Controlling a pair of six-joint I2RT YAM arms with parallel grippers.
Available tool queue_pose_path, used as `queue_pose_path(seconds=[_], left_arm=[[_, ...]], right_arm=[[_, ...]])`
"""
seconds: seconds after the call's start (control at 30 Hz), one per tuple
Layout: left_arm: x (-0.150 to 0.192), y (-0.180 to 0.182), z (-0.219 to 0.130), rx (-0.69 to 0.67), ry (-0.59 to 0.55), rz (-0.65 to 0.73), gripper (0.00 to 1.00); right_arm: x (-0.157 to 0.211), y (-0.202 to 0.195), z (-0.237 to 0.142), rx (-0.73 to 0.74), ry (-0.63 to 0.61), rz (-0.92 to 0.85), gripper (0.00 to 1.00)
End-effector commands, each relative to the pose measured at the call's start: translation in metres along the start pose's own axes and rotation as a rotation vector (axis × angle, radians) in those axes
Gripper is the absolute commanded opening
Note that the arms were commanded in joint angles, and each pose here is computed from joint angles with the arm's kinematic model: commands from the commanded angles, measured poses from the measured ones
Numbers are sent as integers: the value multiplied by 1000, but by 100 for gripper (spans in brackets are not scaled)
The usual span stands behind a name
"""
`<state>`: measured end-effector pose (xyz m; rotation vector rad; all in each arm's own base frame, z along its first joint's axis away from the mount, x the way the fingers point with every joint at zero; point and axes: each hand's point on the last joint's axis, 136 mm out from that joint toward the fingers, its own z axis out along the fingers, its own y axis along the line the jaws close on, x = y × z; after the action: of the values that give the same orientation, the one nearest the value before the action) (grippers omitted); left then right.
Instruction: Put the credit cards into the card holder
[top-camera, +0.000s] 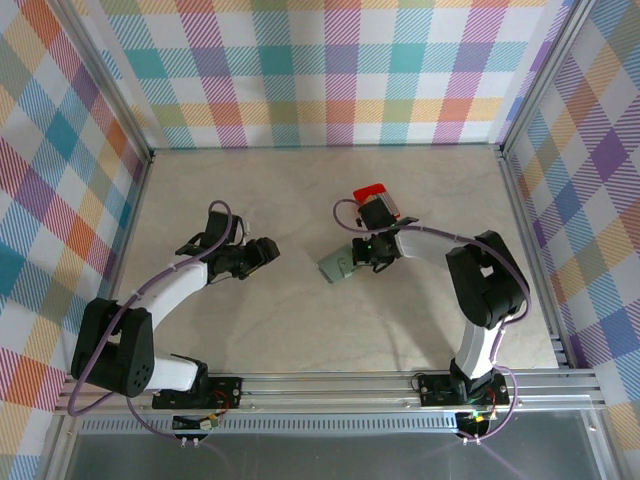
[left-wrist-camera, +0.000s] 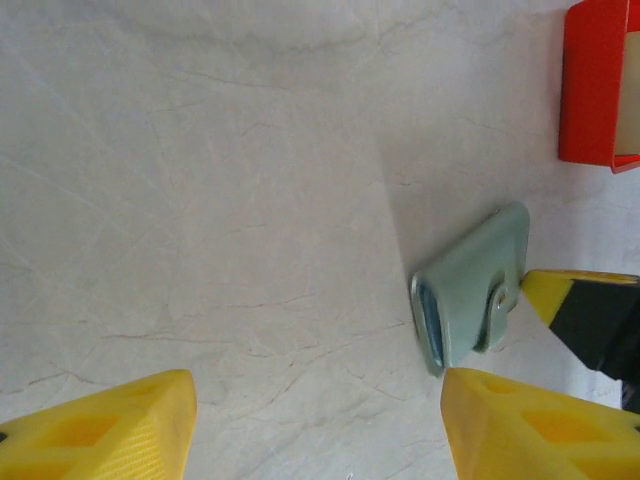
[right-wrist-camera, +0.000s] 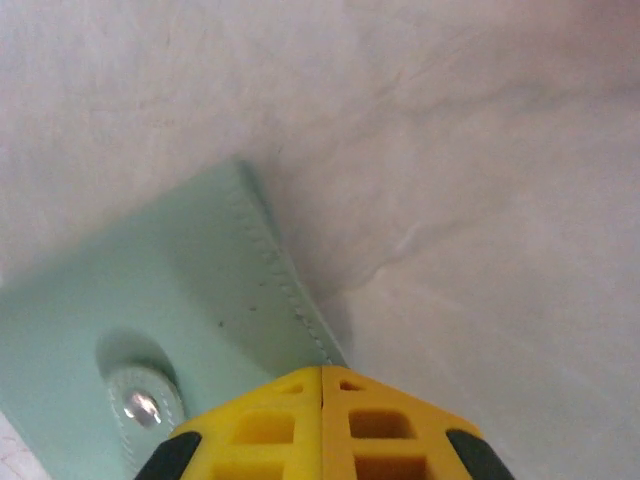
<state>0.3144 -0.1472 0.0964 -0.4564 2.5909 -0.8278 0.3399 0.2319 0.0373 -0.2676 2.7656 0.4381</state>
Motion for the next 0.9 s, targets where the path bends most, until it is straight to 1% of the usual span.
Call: queue_pose_path(seconds=[0.0,0.1,0.17,0.27,0.37,0.6,0.87], left_arm=[[-10,-10,-3,34,-18,25,66],[-7,-6,0,32,-14,20,66],[-5,-6,1,40,-12,15,66],[-3,-7,2,57,-11,10,66],[-2,-11,-1,83,-20,20,67],[2,-8,-4,86,-28,17,67],[2,-14,-8,117,-36,11,68]], right_arm=[[-28,37,-29,-102,-77,-56,0],[-45,57,-31,-140,-101,-78,0],[-50,66,-24,-138,-82,-92,0],[-48,78,-12,-137,-50,-108,0],[-42,86,-4,-140,-29,-115,0],[-19,91,16,-141,65,-139,0],[14,86,20,-145,136,-148,0]])
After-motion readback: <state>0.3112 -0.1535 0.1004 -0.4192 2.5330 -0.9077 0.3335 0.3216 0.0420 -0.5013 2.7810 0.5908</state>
